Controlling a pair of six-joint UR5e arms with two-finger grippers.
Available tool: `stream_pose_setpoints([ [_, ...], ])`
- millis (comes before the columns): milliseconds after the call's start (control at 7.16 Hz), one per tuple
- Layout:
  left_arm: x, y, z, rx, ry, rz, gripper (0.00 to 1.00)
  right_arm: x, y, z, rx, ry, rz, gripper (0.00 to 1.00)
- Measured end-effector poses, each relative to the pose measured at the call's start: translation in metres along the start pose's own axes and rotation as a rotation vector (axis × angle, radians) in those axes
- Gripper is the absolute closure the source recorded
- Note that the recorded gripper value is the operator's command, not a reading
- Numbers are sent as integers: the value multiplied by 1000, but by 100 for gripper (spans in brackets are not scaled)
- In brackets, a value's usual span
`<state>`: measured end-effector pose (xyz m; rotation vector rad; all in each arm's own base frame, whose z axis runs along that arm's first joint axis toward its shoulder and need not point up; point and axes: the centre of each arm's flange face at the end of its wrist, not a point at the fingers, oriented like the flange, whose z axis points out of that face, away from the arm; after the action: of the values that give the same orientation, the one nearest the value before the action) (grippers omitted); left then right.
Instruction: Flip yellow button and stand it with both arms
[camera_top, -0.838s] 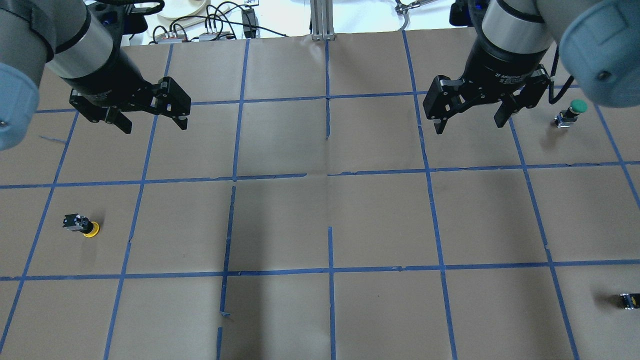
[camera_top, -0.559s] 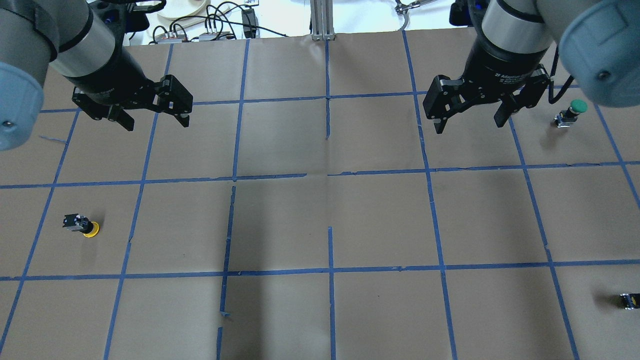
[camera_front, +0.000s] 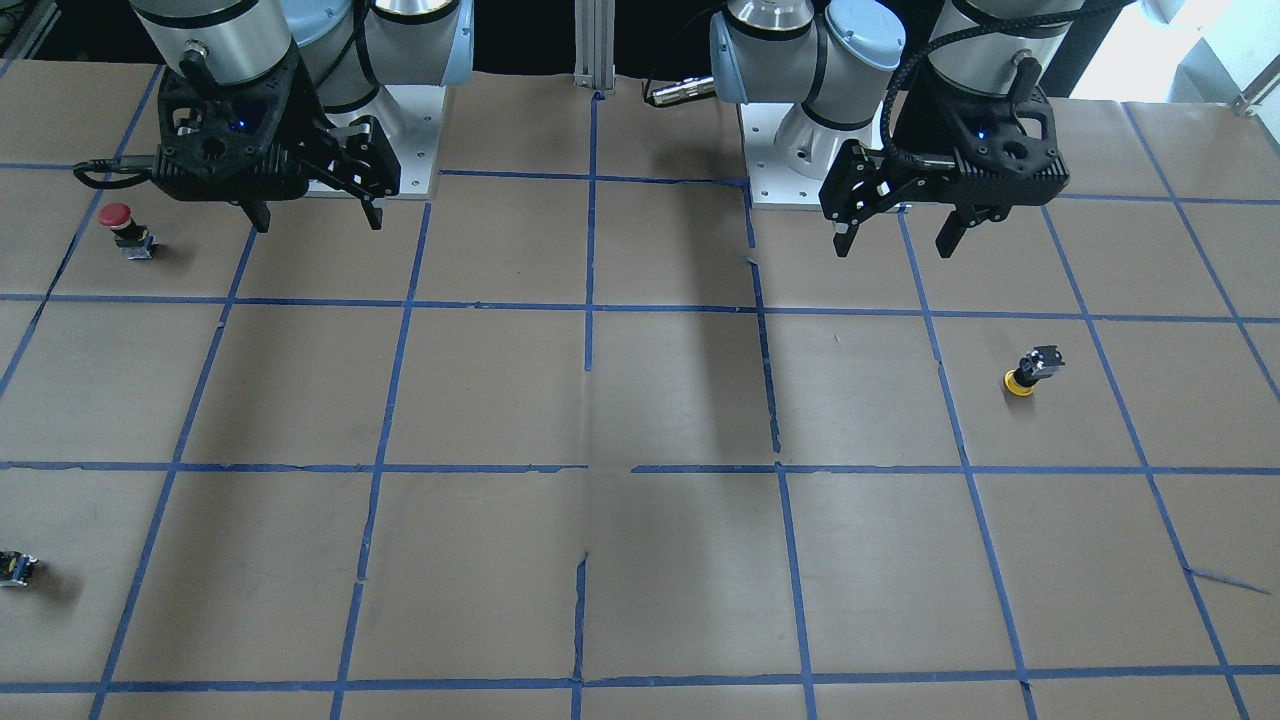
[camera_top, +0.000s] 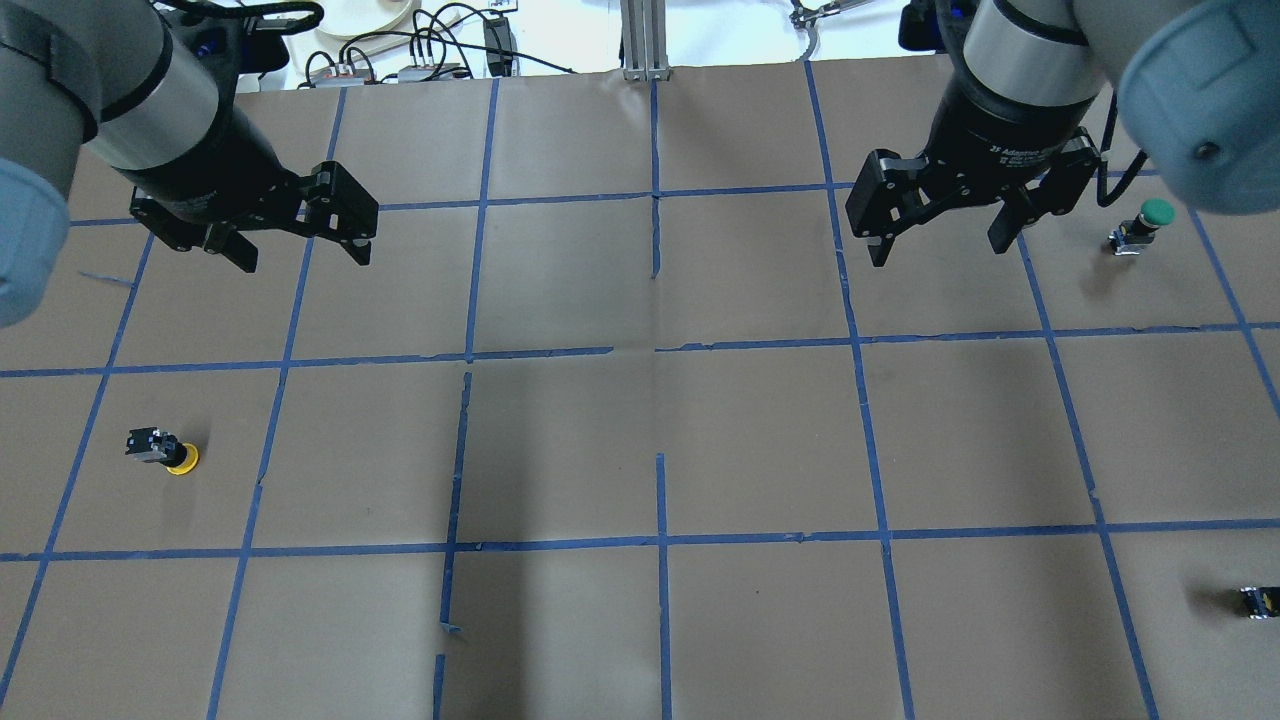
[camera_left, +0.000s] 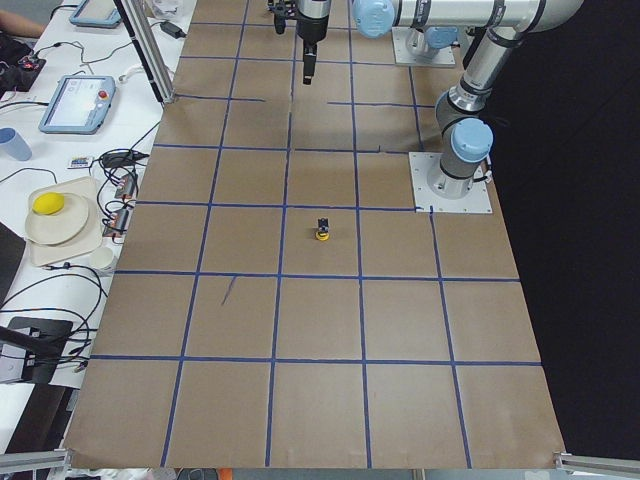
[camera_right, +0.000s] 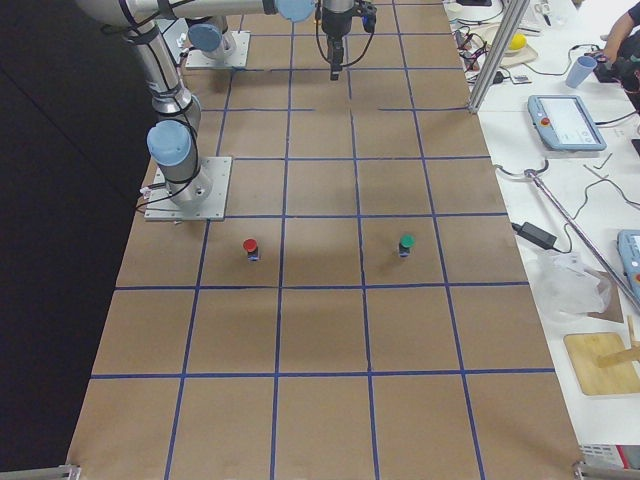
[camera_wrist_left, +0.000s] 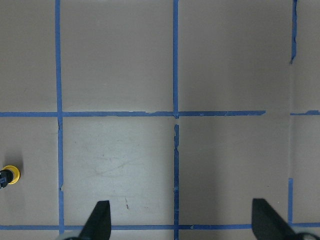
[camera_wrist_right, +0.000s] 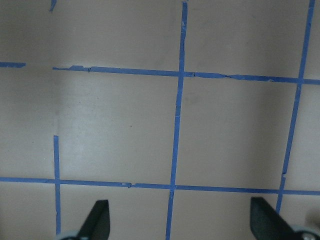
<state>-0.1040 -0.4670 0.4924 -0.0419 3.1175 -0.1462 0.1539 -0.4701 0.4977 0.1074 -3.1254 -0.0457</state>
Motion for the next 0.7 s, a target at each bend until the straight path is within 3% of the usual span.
stream_pose_setpoints([
  [279,-44,-4,16,-40,-128,-64,0,0,0,0,0,0,0,0],
  [419,-78,-9,31,-64,-135,-102,0,0,0,0,1,0,0,0],
  [699,-153,-20,65,-89,-38,-97,1,0,0,0,0,0,1,0],
])
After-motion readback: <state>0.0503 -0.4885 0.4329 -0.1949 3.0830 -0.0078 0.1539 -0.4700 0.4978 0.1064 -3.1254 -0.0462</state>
